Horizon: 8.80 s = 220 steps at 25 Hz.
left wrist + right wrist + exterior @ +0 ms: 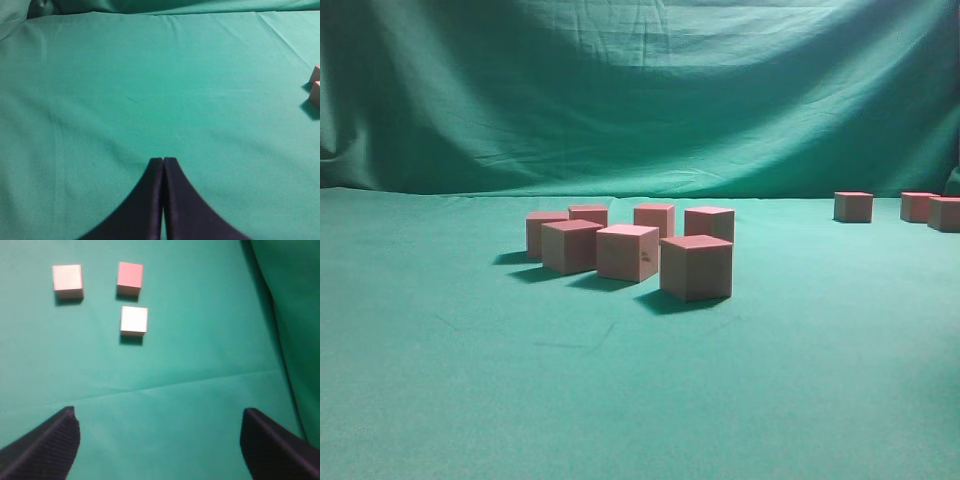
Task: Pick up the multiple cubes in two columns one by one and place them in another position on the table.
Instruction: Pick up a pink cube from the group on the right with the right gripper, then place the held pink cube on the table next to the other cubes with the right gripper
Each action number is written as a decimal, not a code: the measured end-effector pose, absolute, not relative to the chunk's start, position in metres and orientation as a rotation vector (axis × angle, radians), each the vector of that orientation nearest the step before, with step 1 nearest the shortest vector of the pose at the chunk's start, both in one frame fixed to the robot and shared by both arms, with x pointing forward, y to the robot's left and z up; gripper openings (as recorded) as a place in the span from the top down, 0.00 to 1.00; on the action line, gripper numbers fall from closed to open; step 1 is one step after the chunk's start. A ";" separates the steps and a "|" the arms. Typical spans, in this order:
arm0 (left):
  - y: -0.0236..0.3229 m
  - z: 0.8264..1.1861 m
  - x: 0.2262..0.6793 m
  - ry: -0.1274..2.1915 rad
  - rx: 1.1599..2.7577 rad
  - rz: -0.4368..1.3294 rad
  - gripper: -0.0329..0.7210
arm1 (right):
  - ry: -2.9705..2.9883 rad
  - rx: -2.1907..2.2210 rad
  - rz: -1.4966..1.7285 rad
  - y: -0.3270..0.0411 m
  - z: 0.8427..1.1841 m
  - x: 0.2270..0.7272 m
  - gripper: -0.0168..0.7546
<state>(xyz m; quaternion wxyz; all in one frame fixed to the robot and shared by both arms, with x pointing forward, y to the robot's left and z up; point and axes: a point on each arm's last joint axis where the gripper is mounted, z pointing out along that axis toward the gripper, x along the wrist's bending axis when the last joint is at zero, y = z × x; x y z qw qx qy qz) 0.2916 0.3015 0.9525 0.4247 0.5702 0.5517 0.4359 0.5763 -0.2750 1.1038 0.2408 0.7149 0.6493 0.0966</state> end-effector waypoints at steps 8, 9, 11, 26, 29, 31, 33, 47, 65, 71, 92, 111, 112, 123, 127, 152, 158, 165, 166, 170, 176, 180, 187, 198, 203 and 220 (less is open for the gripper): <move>0.301 0.953 0.292 1.380 1.426 1.090 0.96 | 1.814 2.023 0.309 -0.312 1.039 0.626 0.17; 0.301 0.953 0.292 1.380 1.426 1.090 0.96 | 1.824 2.019 0.319 -0.311 1.030 0.632 0.17; 0.301 0.953 0.292 1.380 1.426 1.090 0.96 | 1.833 2.018 0.342 -0.310 1.014 0.641 0.17; 0.301 0.953 0.292 1.380 1.426 1.090 0.96 | 1.908 2.067 0.332 -0.305 0.946 0.712 0.28; 0.301 0.953 0.292 1.380 1.426 1.090 0.96 | 1.953 2.076 0.339 -0.302 0.938 0.713 0.28; 0.301 0.953 0.292 1.380 1.426 1.090 0.96 | 1.967 2.077 0.333 -0.302 0.935 0.713 0.28; 0.301 0.953 0.292 1.380 1.426 1.090 0.96 | 1.978 2.074 0.321 -0.302 0.934 0.712 0.28; 0.301 0.953 0.292 1.380 1.426 1.090 0.96 | 2.024 2.134 0.238 -0.301 0.956 0.698 0.65; 0.301 0.953 0.292 1.380 1.426 1.090 0.96 | 2.276 1.709 0.586 -0.187 1.149 0.578 0.65; 0.301 0.953 0.292 1.380 1.426 1.090 0.96 | 2.532 1.419 0.621 -0.120 1.152 0.510 0.65; 0.301 0.953 0.292 1.380 1.426 1.090 0.96 | 2.936 0.973 0.367 -0.034 1.035 0.381 0.65; 0.301 0.953 0.292 1.380 1.426 1.090 0.96 | 2.686 1.092 0.425 -0.021 1.015 0.408 0.65; 0.301 0.953 0.292 1.380 1.426 1.090 0.96 | 2.686 1.092 0.425 -0.021 1.015 0.408 0.65; 0.301 0.953 0.292 1.380 1.426 1.090 0.96 | 2.694 1.216 0.215 -0.035 0.996 0.424 0.65; 0.301 0.953 0.292 1.380 1.426 1.090 0.96 | 2.733 1.131 0.156 -0.039 0.987 0.433 0.65; 0.301 0.953 0.292 1.380 1.426 1.090 0.96 | 2.763 1.041 0.171 -0.027 0.947 0.452 0.65; 0.301 0.953 0.292 1.380 1.426 1.090 0.96 | 2.751 1.068 0.168 -0.030 0.947 0.457 0.65; 0.301 0.953 0.292 1.380 1.426 1.090 0.96 | 2.748 1.075 0.168 -0.031 0.947 0.458 0.65; 0.301 0.953 0.292 1.380 1.426 1.090 0.96 | 2.748 1.075 0.168 -0.031 0.947 0.458 0.65; 0.301 0.953 0.292 1.380 1.426 1.090 0.96 | 2.747 1.073 0.167 -0.031 0.947 0.458 0.65; 0.301 0.953 0.292 1.380 1.426 1.090 0.96 | 2.747 1.072 0.162 -0.032 0.947 0.458 0.65; 0.301 0.953 0.292 1.380 1.426 1.090 0.96 | 2.748 1.073 0.155 -0.032 0.947 0.458 0.65; 0.301 0.953 0.292 1.380 1.426 1.090 0.96 | 2.750 1.069 0.149 -0.032 0.947 0.458 0.65; 0.301 0.953 0.292 1.380 1.426 1.090 0.96 | 2.750 1.068 0.152 -0.032 0.947 0.458 0.65; 0.301 0.953 0.292 1.380 1.426 1.090 0.96 | 2.750 1.068 0.155 -0.032 0.947 0.458 0.65; 0.301 0.953 0.292 1.380 1.426 1.090 0.96 | 2.755 1.058 0.152 -0.031 0.944 0.459 0.65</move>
